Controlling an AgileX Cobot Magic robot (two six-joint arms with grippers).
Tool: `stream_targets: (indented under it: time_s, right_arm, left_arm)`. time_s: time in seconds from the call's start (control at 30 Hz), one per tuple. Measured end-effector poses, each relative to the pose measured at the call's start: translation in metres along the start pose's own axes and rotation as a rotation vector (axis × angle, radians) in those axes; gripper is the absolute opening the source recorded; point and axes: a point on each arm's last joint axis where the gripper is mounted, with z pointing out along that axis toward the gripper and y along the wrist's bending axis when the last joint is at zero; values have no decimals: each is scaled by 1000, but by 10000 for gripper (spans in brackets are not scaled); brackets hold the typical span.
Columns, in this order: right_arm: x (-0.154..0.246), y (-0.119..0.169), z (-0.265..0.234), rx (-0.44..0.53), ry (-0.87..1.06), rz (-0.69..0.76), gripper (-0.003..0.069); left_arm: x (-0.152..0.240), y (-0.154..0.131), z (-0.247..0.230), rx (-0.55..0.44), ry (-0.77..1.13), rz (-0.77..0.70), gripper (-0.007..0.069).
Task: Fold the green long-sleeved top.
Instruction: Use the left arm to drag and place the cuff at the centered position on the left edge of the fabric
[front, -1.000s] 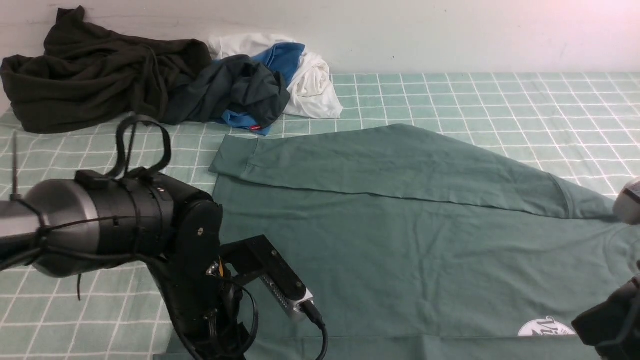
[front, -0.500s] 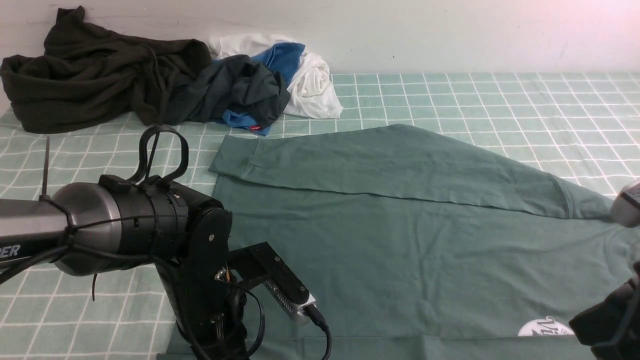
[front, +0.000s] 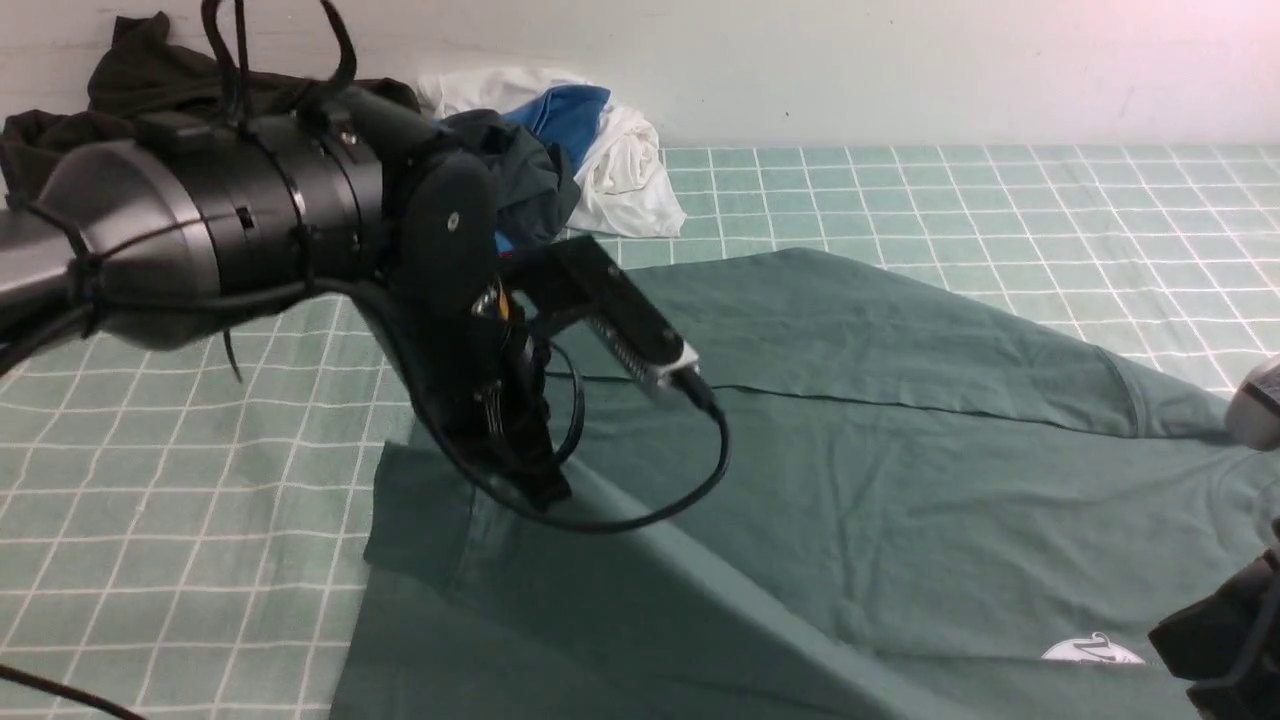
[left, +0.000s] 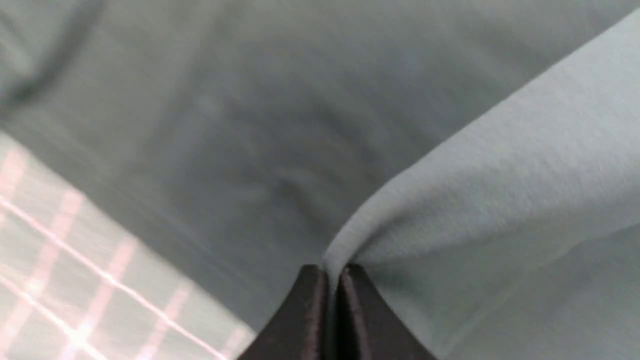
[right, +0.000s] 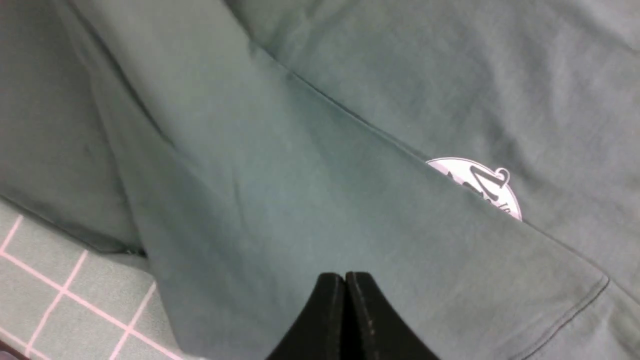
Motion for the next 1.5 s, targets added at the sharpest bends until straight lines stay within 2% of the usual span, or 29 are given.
stream_targets:
  time_s: [0.23,0.6,0.7,0.8,0.93,0.97,1.0,1.07,1.17,1.33,1.5]
  right_arm:
    - [0,-1,0,7,0,-1,-14]
    - [0,-11,-1,118,3,49,-14]
    - [-1,-11,-1,126,-14,49,-14]
    - [-3,-12,-1,131,-40,48,-14]
    - [-7,-13,0,143,-70,41,-14]
    - [-7,-13,0,142,-69,41,-14]
    - [-8,-14,3,145,-66,47,-14]
    - [-10,-16,7,148,-54,51,-14]
    - [-12,-17,13,154,-34,49,-14]
    - [-15,-19,22,150,-9,52,-14]
    - [-18,-20,24,152,-28,51,-14]
  left_arm:
    - [-20,17,11,-13,39,-5,6]
    - [-23,30,73,25,146,-28,12]
    - [-22,35,82,22,146,-57,53]
    - [-28,41,81,3,124,-111,160]
    - [-36,58,69,-38,71,-252,319]
    - [-36,62,67,-42,63,-265,327]
    - [-35,79,61,-64,36,-347,393]
    - [-31,99,59,-80,14,-426,431]
    - [-20,128,66,-86,-9,-535,449]
    - [3,170,107,-83,-46,-724,451]
    - [18,189,138,-64,-92,-830,451]
